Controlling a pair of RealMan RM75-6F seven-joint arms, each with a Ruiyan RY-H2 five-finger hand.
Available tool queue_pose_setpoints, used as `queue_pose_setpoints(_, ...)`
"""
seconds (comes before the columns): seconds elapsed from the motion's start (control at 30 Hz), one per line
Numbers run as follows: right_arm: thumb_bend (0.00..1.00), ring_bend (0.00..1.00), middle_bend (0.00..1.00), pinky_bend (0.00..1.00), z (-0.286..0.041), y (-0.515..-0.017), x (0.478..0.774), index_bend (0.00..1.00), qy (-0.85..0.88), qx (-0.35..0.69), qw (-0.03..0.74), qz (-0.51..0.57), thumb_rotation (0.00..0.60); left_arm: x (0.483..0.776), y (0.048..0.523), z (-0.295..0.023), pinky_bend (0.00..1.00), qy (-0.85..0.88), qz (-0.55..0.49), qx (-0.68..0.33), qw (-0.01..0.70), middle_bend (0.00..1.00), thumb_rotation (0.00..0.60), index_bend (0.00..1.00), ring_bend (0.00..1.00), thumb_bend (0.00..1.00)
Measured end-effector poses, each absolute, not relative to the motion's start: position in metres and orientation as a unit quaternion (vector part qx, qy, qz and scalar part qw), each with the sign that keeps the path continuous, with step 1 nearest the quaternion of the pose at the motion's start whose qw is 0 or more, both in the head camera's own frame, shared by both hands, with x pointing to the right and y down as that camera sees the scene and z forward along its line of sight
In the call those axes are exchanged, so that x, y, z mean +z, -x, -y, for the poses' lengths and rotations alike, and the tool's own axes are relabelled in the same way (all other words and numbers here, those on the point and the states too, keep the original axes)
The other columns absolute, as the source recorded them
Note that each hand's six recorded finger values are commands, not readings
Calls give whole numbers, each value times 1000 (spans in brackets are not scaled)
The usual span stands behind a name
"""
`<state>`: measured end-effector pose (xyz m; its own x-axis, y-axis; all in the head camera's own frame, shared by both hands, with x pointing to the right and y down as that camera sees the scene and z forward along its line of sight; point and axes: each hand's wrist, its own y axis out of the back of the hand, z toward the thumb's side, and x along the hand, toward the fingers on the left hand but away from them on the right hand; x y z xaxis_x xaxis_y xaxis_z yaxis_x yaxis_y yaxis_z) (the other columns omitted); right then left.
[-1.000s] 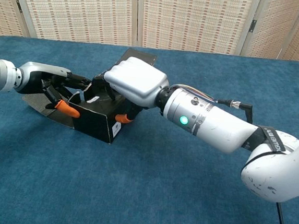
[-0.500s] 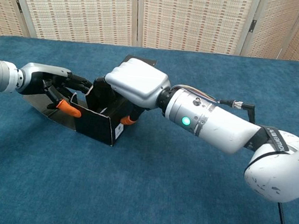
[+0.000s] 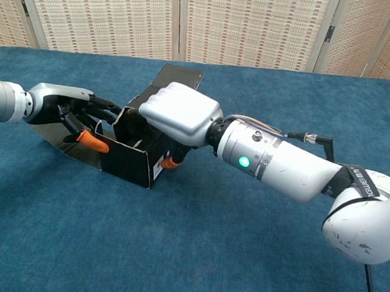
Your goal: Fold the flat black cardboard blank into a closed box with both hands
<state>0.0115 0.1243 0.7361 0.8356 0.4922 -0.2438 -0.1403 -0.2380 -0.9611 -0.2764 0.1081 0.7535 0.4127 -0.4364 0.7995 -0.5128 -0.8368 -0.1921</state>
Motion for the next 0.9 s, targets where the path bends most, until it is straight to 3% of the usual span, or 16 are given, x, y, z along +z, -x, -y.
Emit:
queue_pose_setpoints(0.2,140,805,478,1000,-133,-17,748,411,730,270,623,75,600,754,277,-109,798,-838,286,463,45,364,600,373,556,241)
queue_pose_setpoints(0.5,294,820,768,1000,-133,-22,749,750,726,270,630,60,600,755,281,-109,800,-834,290,466,51,365,600,373,556,240)
queue_pose_setpoints(0.7,315,827,926,1000,-132,-21,745,881,731,262,626,65,600,754,282,-110,800,-835,290,465,52,364,600,373,556,240)
queue_pose_setpoints(0.83,316,827,939,1000,-129,-22,742,890,732,260,626,70,600,754,281,-110,801,-835,290,465,52,364,600,372,556,242)
queue_pose_setpoints(0.9,315,826,898,1000,-128,-22,741,885,731,260,627,71,600,754,282,-111,801,-835,290,465,52,364,600,372,556,241)
